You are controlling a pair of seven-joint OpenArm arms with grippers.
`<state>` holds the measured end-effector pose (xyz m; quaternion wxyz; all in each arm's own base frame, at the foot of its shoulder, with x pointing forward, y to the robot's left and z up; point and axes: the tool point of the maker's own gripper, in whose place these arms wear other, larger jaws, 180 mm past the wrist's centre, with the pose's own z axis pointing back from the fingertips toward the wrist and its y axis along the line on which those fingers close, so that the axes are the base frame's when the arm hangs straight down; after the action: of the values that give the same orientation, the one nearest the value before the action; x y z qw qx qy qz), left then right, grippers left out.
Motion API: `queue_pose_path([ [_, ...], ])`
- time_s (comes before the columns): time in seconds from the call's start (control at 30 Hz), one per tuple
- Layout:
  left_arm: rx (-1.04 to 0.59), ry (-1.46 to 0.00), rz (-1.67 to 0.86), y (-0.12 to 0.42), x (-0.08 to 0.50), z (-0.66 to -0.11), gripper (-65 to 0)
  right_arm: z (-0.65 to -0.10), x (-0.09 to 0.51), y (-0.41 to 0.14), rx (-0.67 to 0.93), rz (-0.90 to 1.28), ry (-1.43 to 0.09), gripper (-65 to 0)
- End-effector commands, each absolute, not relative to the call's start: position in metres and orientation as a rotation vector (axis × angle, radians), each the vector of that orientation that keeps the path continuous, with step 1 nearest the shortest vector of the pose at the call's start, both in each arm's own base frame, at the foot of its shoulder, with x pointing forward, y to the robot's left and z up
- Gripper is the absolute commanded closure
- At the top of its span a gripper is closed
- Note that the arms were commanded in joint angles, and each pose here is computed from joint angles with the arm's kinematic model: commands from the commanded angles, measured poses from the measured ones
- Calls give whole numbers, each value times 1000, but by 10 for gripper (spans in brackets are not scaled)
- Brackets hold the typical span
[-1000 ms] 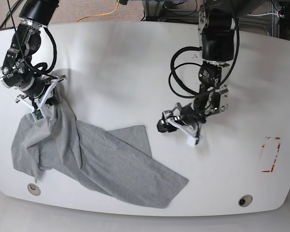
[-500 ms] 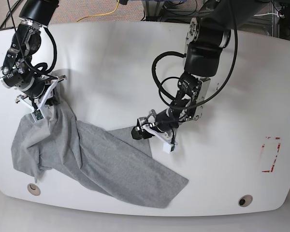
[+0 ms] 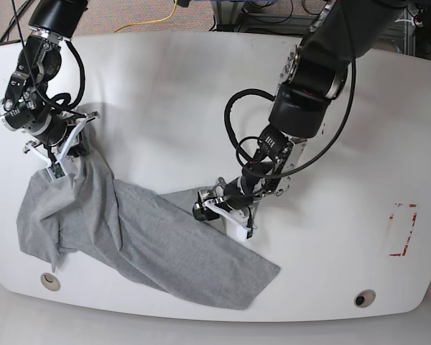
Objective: Layout the t-shirt on the table in an organized manner, then fold the t-shirt properly
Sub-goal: 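Lower the t-shirt and move the left gripper to its hem edge, then grasp the hem edge with the left gripper and pull it away from the right gripper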
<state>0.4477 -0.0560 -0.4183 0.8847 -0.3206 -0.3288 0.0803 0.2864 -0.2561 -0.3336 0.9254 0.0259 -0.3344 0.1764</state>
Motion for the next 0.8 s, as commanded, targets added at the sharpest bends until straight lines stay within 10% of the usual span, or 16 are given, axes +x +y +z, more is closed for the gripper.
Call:
queue_pose_path([
  [0.0, -625, -616, 147, -57, 441, -430, -367, -318, 295, -260, 36, 371, -736, -8],
  [0.23, -604, -589, 153, -60, 436, -435, -362, -318, 296, -260, 36, 371, -738, -8],
  [0.6, -598, -607, 162, -58, 437, -437, 0, -318, 296, -260, 36, 371, -739, -8],
  [0.77, -599, -622, 169, -57, 439, -435, 0, -318, 296, -260, 36, 371, -739, -8],
])
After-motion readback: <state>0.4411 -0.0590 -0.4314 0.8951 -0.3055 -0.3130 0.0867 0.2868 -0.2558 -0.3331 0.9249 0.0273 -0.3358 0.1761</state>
